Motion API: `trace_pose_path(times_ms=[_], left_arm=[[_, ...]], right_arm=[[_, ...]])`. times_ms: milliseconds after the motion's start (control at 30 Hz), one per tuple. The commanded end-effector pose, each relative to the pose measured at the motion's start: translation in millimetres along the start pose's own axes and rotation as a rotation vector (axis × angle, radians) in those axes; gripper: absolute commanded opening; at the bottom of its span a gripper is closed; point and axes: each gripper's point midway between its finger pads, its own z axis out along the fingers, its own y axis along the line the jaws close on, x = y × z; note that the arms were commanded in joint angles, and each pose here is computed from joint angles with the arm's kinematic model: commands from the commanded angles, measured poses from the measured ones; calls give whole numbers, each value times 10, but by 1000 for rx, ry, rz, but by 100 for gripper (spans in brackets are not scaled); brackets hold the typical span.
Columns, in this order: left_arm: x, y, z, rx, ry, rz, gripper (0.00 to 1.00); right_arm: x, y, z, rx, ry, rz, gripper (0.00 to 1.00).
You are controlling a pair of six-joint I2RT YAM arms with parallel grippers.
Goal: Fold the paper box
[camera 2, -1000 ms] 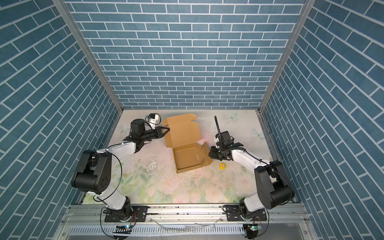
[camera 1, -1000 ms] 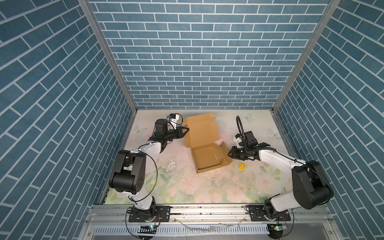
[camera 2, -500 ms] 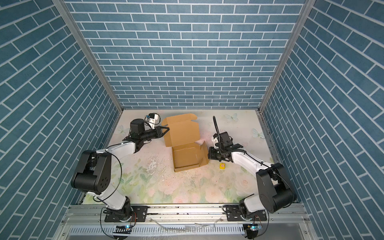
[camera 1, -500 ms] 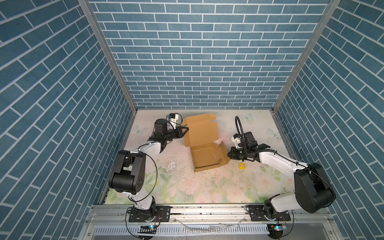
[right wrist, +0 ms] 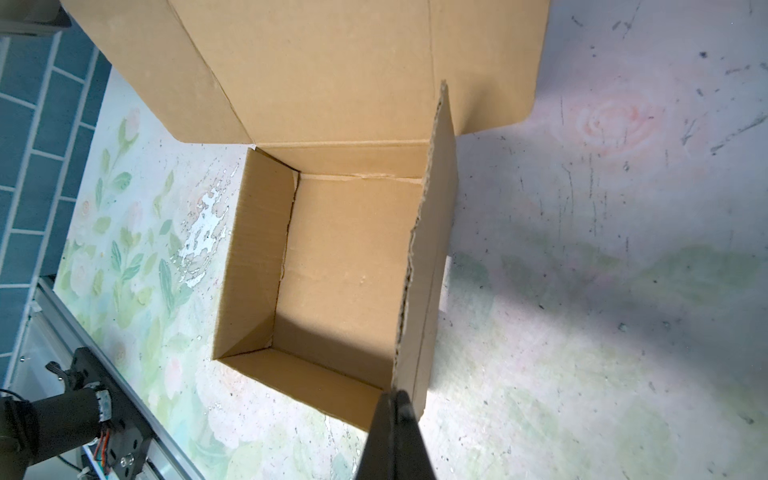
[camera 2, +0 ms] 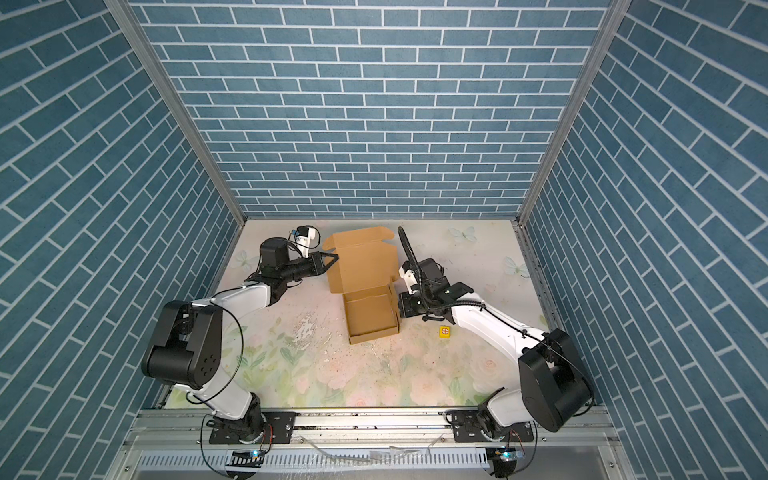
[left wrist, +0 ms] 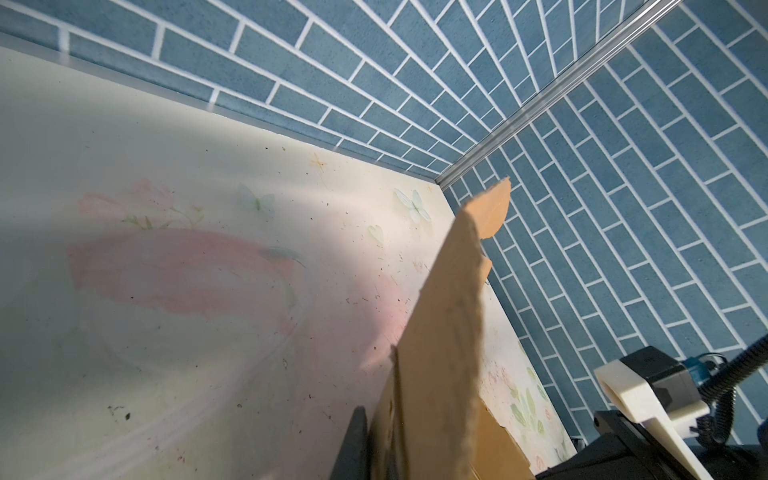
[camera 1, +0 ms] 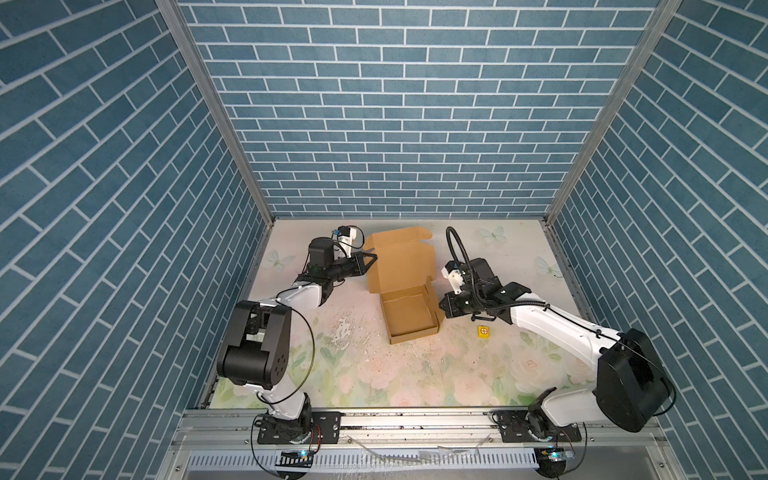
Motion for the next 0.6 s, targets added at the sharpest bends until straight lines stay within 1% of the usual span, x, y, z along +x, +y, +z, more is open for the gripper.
trace_pose_path(times_ms=[0,33,67,100,167,300,333,433,467,567], left_arm=[[2,-92,-33,22,2,10,11],[1,-92,-34,21,2,5,11],[-2,-94,-43,18,0,-1,14],[-11,-100,-52,14,-2,-1,21],[-14,-114,-75,6,2,-5,29],[-1,-117,-173,-44,34,-16,50],[-9,-110,-219,-62,42,-24,53],[-27,-36,-441,-148,70,-70,59],[-66,-12,-544,-173,69,-85,60],[-55,27,-856,-256,131,-125,66]], right_arm=[[-5,-7,58,57,22,-62,0],[5,-19,81,70,29,-64,0],[15,-31,105,83,37,-65,0],[29,-55,124,98,44,-63,0],[36,-85,142,122,49,-60,0],[27,-130,125,156,45,-56,0],[11,-170,115,182,38,-58,0],[-14,-181,97,195,31,-63,0],[-24,-173,99,192,30,-65,0],[-47,-149,102,185,27,-67,0]])
